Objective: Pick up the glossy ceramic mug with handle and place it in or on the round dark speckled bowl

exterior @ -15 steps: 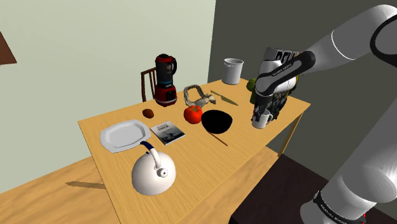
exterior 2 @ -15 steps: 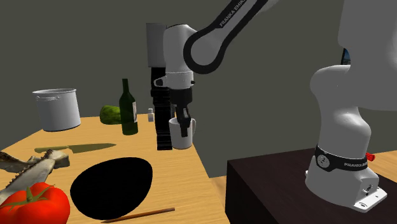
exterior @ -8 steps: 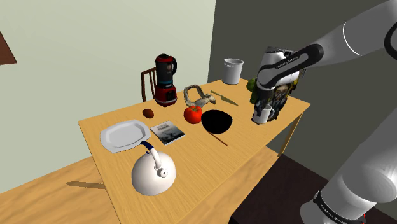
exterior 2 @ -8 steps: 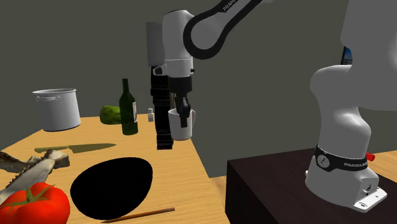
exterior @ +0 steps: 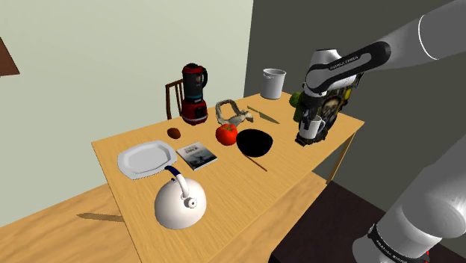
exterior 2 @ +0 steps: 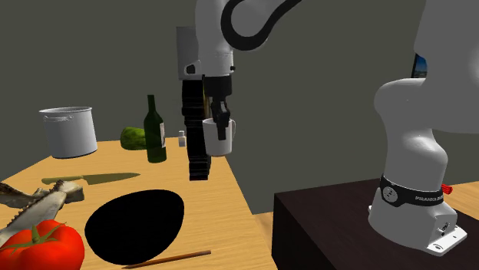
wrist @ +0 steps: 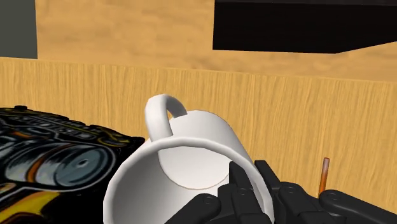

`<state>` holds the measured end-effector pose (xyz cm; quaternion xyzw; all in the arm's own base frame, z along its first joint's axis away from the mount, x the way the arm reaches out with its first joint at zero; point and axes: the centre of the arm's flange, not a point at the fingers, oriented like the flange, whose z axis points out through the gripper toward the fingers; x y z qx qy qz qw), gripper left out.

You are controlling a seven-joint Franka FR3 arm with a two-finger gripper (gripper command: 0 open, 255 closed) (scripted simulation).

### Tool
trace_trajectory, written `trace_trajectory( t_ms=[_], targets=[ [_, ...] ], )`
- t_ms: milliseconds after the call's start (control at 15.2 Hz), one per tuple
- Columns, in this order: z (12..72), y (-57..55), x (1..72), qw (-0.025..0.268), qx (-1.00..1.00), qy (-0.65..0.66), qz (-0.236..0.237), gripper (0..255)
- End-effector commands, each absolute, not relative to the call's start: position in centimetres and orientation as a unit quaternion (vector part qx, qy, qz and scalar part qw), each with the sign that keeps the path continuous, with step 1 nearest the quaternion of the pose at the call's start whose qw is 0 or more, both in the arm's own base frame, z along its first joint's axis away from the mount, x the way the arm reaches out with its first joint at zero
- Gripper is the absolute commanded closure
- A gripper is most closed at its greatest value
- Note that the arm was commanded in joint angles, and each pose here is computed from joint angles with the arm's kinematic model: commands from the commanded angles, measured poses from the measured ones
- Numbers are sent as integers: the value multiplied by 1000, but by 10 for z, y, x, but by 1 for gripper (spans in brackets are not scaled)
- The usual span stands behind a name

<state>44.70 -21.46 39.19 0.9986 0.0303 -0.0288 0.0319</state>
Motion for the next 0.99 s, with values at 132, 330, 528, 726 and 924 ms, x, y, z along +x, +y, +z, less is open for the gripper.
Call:
trace_trajectory(
  t_ms=[132,330,528,726,924],
  targets=[
    [400,-191,478,32,999,29,-28,255],
    [404,-166,509,32,999,29,-28,255],
    [407,-142,540,32,999,29,-28,255],
    [411,-117,570,32,999,29,-28,255],
    [415,-93,601,32,999,29,-28,255]
  ],
)
